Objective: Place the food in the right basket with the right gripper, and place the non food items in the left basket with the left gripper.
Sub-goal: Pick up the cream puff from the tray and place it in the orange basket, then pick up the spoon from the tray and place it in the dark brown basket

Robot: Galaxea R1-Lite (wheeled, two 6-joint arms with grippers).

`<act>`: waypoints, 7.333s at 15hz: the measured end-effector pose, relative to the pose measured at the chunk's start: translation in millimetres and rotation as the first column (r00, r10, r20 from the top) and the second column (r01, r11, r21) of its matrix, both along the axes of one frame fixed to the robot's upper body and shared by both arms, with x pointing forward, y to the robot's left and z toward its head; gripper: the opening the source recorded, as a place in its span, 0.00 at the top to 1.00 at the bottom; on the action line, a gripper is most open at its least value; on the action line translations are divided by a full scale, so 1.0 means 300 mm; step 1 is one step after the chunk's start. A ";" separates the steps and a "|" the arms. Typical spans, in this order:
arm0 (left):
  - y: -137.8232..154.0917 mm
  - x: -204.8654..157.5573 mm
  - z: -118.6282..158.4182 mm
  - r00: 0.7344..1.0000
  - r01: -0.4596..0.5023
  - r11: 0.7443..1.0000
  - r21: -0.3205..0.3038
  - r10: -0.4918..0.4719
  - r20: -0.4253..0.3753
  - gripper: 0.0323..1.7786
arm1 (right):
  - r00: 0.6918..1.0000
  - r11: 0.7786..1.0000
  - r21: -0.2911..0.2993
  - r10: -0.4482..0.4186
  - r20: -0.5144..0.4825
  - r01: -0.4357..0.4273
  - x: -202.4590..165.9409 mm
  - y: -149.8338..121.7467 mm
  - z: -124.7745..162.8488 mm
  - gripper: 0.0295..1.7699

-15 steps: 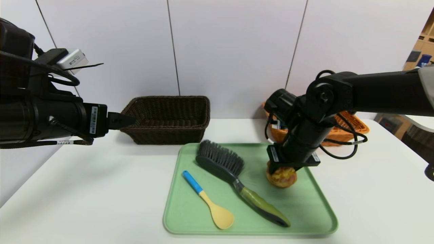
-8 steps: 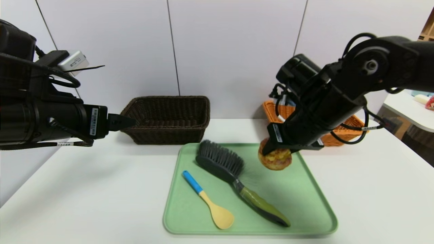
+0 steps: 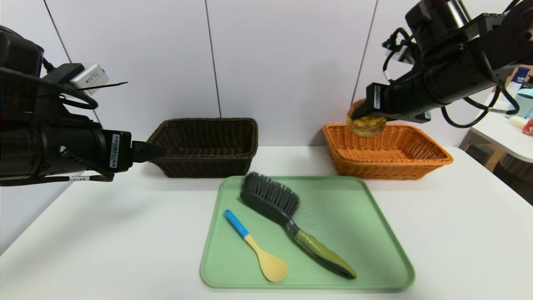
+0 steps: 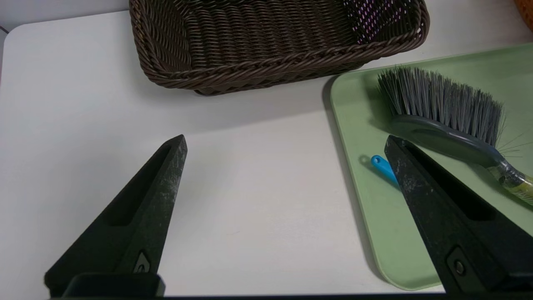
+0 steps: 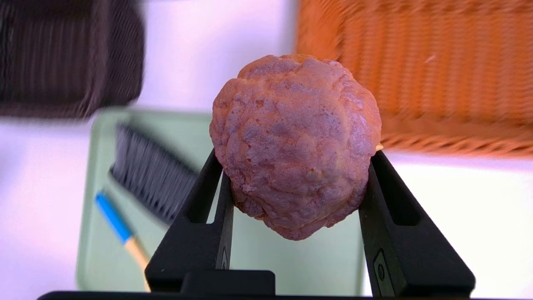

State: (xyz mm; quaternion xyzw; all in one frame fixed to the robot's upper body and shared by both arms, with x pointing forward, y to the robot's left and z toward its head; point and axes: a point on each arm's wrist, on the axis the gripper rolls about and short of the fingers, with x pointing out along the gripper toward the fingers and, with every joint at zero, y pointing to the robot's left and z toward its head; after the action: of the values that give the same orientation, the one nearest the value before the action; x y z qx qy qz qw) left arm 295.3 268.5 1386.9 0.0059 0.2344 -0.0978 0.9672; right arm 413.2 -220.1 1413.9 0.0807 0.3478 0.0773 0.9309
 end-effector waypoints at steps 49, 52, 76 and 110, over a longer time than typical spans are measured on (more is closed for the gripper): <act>-0.030 -0.083 -0.027 0.996 -0.085 0.993 0.087 0.086 -0.010 0.05 | 0.998 0.977 -0.214 -0.005 0.069 0.019 -0.426 -0.269 0.183 0.04; -0.024 -0.103 -0.013 0.997 -0.072 0.993 0.091 0.071 0.011 0.05 | 0.995 0.945 -0.323 0.078 0.063 -0.054 -0.563 -0.268 0.152 0.04; -0.224 -0.114 0.071 0.985 -0.021 0.998 -0.056 0.011 -0.171 0.05 | 1.000 0.931 -0.365 0.023 0.010 -0.017 -0.655 -0.282 0.017 0.04; -0.708 0.149 -0.304 0.604 -0.354 0.935 0.032 0.255 -0.755 0.05 | 1.000 0.926 -0.376 -0.003 -0.028 -0.008 -0.647 -0.295 -0.012 0.04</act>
State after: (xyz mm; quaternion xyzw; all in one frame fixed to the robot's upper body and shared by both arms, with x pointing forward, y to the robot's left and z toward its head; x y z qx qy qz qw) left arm 340.0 55.9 1295.8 -0.1332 0.6019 0.0609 0.7850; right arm 219.0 -308.4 1410.2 -0.0987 0.3691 0.0093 0.9241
